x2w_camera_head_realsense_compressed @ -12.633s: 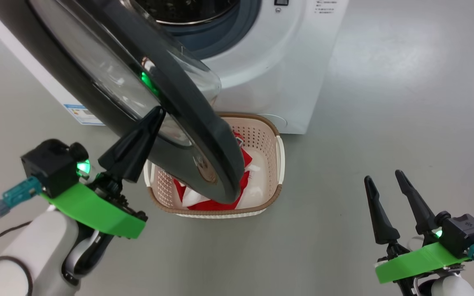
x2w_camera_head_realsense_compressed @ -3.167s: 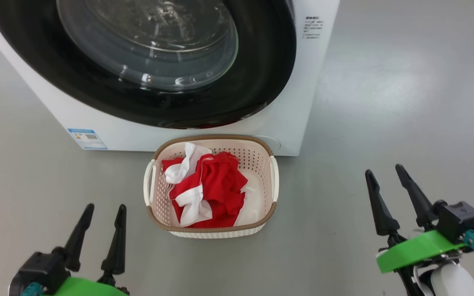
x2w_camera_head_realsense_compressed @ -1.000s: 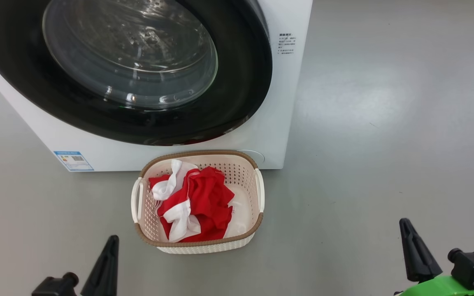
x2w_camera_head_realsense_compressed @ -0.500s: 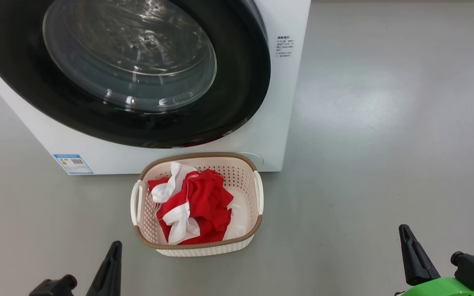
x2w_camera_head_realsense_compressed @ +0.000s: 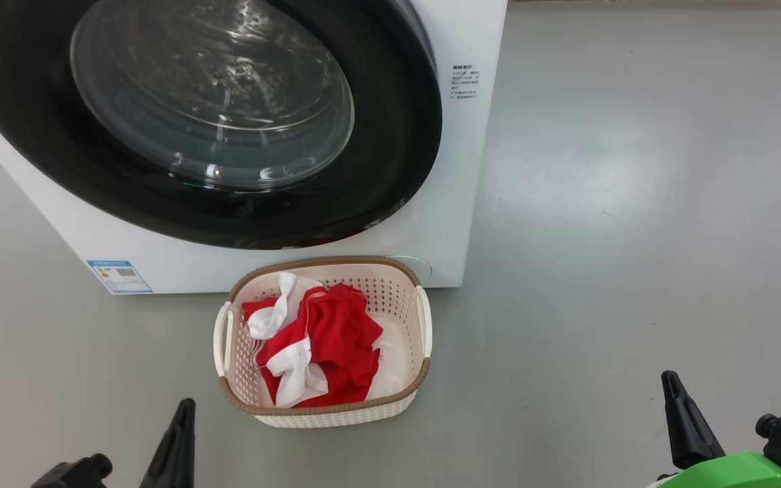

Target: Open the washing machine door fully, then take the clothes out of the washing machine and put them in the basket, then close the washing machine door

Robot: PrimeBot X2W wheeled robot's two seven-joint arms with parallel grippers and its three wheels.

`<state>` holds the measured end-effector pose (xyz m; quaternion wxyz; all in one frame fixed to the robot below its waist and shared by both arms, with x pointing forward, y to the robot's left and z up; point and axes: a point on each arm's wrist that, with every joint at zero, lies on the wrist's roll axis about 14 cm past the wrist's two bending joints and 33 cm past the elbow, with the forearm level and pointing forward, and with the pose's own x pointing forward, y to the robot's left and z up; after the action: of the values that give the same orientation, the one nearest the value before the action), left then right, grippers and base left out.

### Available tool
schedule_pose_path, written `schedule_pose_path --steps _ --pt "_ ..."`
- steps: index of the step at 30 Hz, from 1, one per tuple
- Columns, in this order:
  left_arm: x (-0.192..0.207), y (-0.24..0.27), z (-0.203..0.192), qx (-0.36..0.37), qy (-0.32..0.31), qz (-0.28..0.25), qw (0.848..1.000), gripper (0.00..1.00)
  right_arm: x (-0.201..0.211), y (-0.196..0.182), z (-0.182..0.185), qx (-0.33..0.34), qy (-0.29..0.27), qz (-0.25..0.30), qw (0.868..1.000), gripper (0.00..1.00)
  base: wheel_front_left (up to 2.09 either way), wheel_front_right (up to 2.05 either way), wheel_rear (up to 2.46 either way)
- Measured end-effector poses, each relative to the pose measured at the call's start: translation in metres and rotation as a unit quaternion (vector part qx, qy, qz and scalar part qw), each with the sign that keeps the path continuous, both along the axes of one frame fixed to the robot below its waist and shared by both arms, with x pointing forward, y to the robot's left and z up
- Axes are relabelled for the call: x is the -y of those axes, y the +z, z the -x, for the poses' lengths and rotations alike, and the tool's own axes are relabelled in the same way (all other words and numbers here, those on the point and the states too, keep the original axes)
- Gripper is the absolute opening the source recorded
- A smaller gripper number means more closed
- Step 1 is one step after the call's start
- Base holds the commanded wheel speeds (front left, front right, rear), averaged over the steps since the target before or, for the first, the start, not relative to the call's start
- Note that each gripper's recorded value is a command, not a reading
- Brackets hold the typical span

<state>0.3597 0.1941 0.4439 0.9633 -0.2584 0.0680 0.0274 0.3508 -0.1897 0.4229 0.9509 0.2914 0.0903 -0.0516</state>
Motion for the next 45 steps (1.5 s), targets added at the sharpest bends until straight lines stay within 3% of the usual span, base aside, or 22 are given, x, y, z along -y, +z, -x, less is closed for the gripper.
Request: schedule_pose_path --steps 24,45 --pt "-0.004 0.002 -0.001 -0.006 0.029 0.122 0.992 0.00 0.006 0.009 -0.006 0.009 -0.033 -0.114 0.993 0.00 0.00 0.00 0.00" --pt "-0.002 0.006 -0.004 -0.008 0.040 0.226 0.973 0.00 0.009 0.017 -0.009 0.017 -0.052 -0.215 0.975 0.00 0.00 0.00 0.00"
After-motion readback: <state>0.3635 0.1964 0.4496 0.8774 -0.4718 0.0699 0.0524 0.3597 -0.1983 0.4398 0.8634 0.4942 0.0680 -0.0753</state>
